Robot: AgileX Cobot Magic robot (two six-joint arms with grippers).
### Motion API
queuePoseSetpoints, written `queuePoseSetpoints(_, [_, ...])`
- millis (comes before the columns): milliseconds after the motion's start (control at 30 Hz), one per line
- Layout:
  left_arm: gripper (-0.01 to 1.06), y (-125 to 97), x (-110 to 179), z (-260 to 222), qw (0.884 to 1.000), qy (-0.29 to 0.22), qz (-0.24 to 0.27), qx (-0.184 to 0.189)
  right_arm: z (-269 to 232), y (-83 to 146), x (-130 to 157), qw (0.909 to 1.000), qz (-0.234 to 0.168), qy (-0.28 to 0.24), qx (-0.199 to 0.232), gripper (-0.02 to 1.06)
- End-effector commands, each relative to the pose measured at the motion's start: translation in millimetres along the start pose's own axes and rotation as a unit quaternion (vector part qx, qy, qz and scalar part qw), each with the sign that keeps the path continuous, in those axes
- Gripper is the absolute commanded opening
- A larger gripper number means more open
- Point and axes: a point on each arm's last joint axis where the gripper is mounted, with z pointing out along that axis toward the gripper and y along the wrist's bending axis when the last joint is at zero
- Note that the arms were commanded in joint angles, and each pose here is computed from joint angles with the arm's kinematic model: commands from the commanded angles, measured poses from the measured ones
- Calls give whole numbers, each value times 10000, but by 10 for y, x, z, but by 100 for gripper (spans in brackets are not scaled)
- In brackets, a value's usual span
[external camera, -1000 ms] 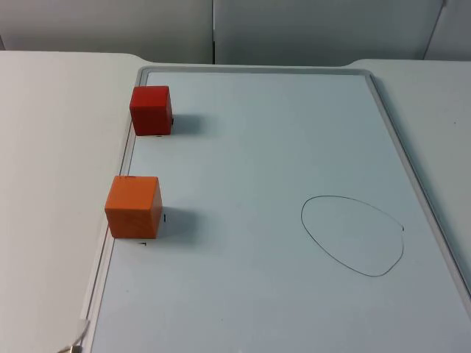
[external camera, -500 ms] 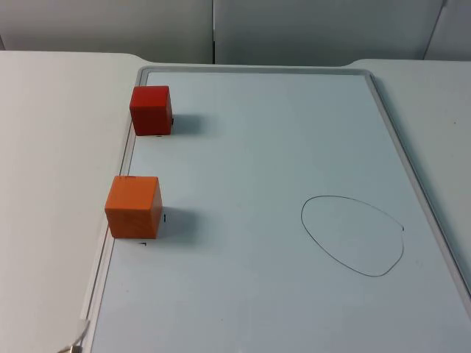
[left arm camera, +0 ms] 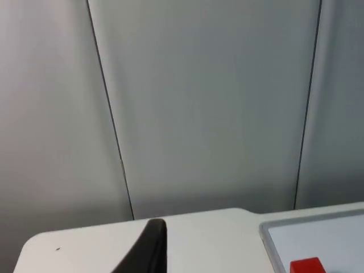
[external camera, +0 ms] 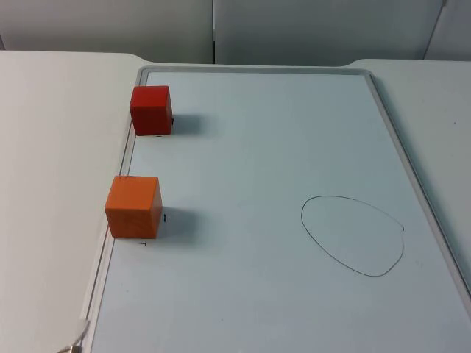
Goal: Pick up one cube with the left hand and another cube with the right hand. First place the cube in the right hand at the target position, then stack the cube in the left hand on top.
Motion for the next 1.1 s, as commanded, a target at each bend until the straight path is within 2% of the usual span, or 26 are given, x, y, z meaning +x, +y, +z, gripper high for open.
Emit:
queuePoseSetpoints(0, [103,6,-182,206,9998,-150,-102,39,5,0,0,10000,-14,-42,33,105])
queuePoseSetpoints(200, [103,-8,-339,614,9998,88,-13,197,5,0,0,10000,-14,-42,33,105])
queuePoseSetpoints(400, [103,-89,-401,1150,9966,407,-161,697,5,0,0,10000,-14,-42,33,105])
queuePoseSetpoints(533, [103,-171,-303,1632,9900,777,-426,1101,5,0,0,10000,-14,-42,33,105])
queuePoseSetpoints(767, [103,-285,-167,2264,9784,1372,-593,1428,5,0,0,10000,-4,-42,33,105])
queuePoseSetpoints(933, [103,-674,-43,2824,9672,1663,-484,1860,5,0,0,10000,-4,-42,33,105])
queuePoseSetpoints(967, [103,-674,-43,2824,9672,1663,-484,1860,5,0,0,10000,-4,-42,33,105])
queuePoseSetpoints(1067, [103,-921,155,3163,9577,2078,-441,1939,5,0,0,10000,-4,-42,33,105])
